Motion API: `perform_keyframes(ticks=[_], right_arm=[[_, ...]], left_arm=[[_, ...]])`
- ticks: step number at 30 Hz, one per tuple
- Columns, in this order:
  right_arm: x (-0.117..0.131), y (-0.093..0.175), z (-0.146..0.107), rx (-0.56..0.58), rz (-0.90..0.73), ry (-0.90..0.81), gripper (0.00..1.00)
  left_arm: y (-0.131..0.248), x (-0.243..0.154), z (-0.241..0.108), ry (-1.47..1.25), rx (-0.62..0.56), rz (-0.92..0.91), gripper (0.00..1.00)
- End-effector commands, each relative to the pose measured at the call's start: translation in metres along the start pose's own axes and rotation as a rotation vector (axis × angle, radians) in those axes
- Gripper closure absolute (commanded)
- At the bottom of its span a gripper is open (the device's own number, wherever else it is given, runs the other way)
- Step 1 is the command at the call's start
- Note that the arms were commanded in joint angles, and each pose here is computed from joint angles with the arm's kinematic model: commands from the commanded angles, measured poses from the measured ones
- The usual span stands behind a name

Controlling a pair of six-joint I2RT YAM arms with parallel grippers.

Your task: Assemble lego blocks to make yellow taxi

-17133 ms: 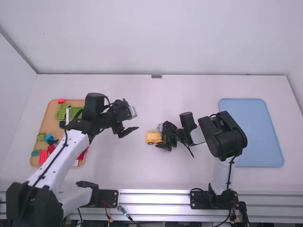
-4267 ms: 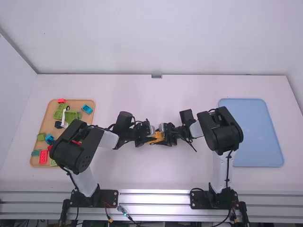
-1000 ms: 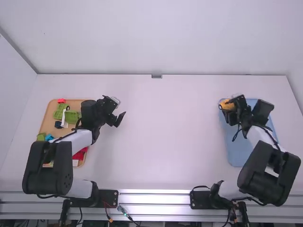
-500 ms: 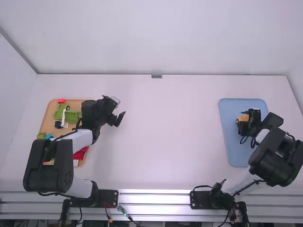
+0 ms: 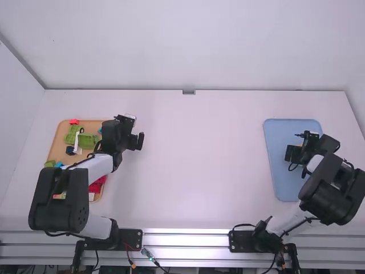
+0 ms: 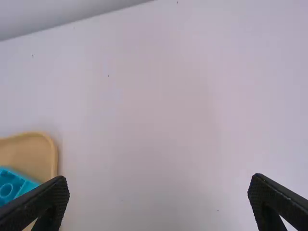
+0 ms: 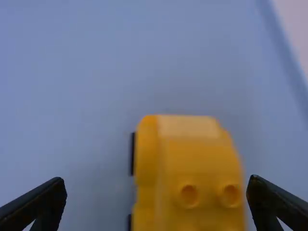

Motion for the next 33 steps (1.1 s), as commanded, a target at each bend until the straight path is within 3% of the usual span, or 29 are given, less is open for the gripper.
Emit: perform_keyframes(ticks=[1,8,11,16,18,23,33], right_arm=[[0.008,0.018,0.027,-0.062,-0.006,-0.009,0.01],[0.041,0.063,0.071,-0.148,0.002,0.114,0.01],[0.059,0.102,0.096,-0.206,-0.051,0.152,0.01],[0.091,0.153,0.126,-0.347,-0.064,0.255,0.01],[0.107,0.186,0.141,-0.445,-0.084,0.292,0.01],[0.132,0.239,0.156,-0.608,-0.082,0.338,0.01],[0.140,0.250,0.136,-0.705,0.003,0.230,0.13]], left_arm=[[0.007,-0.009,0.034,-0.011,-0.063,0.080,0.01],[0.031,-0.060,0.072,-0.260,-0.092,0.023,0.01],[0.049,-0.080,0.094,-0.293,-0.146,-0.016,0.01],[0.072,-0.080,0.117,-0.239,-0.227,-0.022,0.01],[0.090,-0.078,0.130,-0.233,-0.284,-0.022,0.01],[0.128,-0.077,0.149,-0.217,-0.383,-0.028,0.01],[0.132,-0.044,0.103,-0.075,-0.269,-0.057,0.13]])
Point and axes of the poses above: each hand's point on the last joint's axis, 136 mm out from that joint toward the fingers, its own y axis back along the fingers, its own x axis along the line the jaws close on, z = x × y, the point moved 4 cm from there along y, back along the fingers, and after that the axes turned 12 degrees about y, right-handed, at the moved point
